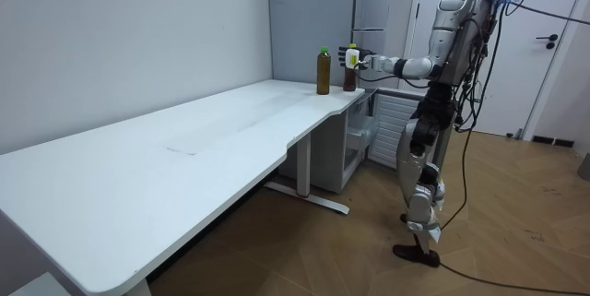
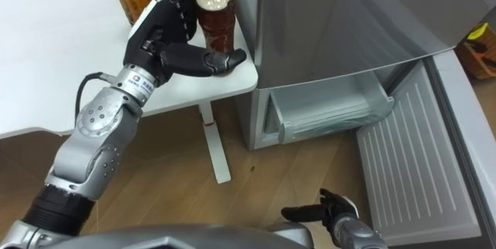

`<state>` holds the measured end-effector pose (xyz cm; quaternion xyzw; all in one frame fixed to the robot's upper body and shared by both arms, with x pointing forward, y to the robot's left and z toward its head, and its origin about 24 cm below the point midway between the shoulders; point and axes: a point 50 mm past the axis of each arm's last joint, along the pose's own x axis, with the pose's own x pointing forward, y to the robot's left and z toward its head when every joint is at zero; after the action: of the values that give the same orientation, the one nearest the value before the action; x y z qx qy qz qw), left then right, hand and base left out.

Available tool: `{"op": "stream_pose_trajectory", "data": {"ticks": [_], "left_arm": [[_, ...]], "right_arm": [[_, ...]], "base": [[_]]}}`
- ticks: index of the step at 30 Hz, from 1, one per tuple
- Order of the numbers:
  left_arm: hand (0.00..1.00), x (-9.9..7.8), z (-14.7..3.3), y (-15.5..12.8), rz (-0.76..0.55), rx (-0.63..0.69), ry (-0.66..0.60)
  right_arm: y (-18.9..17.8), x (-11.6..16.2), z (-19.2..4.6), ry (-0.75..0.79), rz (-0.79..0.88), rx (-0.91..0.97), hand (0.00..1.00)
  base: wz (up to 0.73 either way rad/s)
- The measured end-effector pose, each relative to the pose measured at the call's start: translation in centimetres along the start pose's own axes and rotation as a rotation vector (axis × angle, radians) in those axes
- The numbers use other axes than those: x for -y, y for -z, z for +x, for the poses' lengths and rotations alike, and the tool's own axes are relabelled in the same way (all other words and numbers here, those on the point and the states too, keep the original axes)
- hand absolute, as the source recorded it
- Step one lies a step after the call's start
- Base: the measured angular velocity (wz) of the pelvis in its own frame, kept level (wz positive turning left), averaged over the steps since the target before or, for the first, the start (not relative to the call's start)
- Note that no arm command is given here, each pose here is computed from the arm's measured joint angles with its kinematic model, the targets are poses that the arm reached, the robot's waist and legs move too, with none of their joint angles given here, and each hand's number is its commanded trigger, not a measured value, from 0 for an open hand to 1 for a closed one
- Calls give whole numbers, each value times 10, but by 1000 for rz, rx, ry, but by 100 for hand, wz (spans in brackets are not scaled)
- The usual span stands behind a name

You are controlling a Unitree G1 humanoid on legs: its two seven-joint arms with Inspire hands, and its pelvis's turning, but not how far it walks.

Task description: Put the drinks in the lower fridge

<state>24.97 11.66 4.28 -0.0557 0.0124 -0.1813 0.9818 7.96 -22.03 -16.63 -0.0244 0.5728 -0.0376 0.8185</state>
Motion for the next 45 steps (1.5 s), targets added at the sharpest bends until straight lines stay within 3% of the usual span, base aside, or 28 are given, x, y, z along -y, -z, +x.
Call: {"op": "stream_pose_trajectory", "data": {"ticks": [7,20,45], "left_arm": [[0,-7,2,16,-15,-82,-54],[0,-28,7,21,-40,-114,-199],[0,-32,20,13,-142,-83,-239]], "right_arm": [[4,3,-1,14,38,-8,0],[7,7,-2,30,82,-30,0],[2,9,-1,40,110,-16,0]], "base": [[0],[-2],[-2]]}}
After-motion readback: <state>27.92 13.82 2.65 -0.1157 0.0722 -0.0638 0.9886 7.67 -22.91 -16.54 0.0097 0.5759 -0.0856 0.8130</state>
